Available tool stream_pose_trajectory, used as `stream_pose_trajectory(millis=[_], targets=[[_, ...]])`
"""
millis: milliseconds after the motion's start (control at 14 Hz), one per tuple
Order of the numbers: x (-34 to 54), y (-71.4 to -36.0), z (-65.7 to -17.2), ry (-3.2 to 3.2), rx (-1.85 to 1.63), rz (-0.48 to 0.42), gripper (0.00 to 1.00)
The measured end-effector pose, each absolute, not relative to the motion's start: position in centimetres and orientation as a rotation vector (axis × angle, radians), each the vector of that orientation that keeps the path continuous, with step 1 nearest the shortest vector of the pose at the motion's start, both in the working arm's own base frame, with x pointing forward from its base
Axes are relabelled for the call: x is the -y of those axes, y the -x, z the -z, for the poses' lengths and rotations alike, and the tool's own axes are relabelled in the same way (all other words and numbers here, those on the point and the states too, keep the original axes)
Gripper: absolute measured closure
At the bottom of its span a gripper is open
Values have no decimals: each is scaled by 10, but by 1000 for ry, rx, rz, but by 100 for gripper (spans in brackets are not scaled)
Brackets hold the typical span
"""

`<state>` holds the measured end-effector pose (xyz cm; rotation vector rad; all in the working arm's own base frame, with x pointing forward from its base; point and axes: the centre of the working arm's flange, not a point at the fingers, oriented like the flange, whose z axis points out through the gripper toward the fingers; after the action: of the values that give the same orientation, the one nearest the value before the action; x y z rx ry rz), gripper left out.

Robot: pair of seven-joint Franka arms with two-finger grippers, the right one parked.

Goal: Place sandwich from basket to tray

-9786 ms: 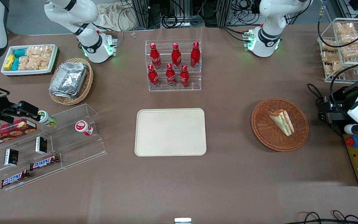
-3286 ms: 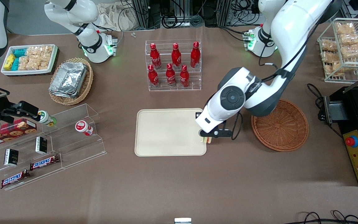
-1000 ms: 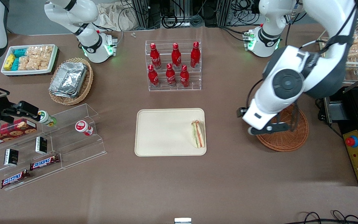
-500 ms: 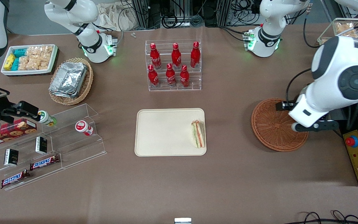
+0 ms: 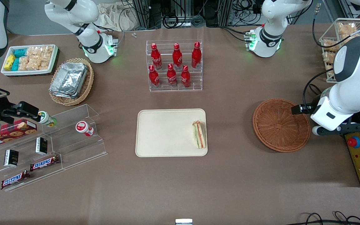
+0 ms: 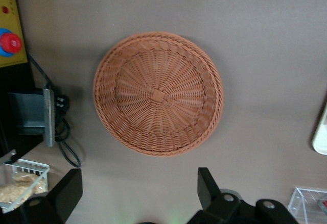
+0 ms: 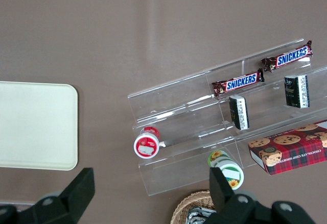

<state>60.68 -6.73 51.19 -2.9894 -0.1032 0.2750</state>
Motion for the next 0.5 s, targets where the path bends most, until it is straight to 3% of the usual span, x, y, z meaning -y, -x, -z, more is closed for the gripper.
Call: stream_pose_trajectory(millis=[500], targets=[[20, -618, -525, 3041, 285, -242, 0]])
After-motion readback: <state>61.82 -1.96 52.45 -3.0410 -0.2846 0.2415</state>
